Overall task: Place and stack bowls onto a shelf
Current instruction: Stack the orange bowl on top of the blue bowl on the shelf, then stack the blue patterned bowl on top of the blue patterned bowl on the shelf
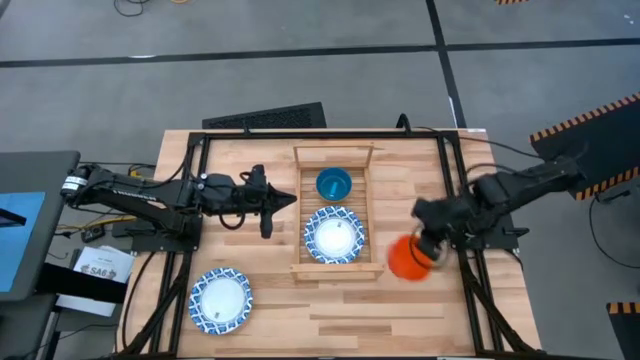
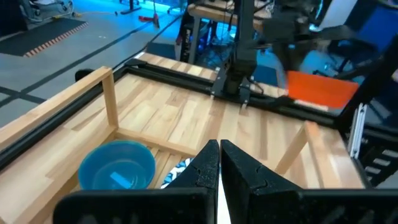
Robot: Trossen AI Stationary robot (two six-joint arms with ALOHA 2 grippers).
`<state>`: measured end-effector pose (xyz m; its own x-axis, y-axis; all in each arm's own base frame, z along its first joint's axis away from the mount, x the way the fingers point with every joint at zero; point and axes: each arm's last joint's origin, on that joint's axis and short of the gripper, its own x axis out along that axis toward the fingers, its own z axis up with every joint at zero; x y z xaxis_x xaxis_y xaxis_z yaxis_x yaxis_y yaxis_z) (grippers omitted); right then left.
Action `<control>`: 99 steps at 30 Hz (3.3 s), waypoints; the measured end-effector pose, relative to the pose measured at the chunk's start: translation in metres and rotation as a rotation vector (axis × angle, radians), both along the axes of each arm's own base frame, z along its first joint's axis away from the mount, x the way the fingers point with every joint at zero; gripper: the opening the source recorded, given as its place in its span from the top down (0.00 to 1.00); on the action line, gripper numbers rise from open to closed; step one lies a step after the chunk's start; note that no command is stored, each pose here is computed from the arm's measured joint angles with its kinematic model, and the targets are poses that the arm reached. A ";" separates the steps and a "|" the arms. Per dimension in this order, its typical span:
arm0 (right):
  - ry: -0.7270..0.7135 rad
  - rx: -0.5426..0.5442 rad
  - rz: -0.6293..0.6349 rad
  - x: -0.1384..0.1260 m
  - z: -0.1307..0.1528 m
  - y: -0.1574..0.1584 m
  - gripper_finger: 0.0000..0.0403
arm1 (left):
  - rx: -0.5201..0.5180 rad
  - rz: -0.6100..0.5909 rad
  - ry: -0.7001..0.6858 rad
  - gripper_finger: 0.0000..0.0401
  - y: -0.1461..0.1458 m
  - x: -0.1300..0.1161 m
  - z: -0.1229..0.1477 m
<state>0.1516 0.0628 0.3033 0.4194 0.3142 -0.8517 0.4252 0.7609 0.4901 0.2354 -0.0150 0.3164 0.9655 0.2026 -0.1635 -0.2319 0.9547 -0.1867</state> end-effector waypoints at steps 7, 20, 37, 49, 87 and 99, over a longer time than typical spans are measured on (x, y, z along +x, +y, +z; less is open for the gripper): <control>-0.052 -0.183 -0.240 0.049 0.011 -0.048 0.94 | -0.011 -0.009 -0.070 1.00 0.000 0.001 0.007; 0.017 -0.260 -0.520 0.143 -0.011 -0.161 0.94 | -0.018 -0.016 -0.098 1.00 -0.001 0.001 0.012; 0.147 -0.200 -0.614 0.184 -0.071 -0.186 0.93 | -0.058 -0.096 -0.148 1.00 -0.003 0.002 0.016; 0.076 -0.223 -0.694 0.182 -0.063 -0.201 0.94 | -0.093 -0.108 -0.151 1.00 -0.004 0.002 0.016; 0.118 -0.263 -0.472 0.169 -0.053 -0.190 0.41 | -0.083 -0.106 -0.148 1.00 -0.003 0.002 0.016; 0.131 -0.308 -0.254 0.101 -0.064 -0.108 0.40 | -0.082 -0.104 -0.139 1.00 -0.003 0.002 0.015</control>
<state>0.2527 -0.0447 0.2392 0.3329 -0.0628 -0.9409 0.6617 0.7265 0.1856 0.2372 -0.0184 0.3318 0.9950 0.0918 -0.0387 -0.0991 0.9526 -0.2877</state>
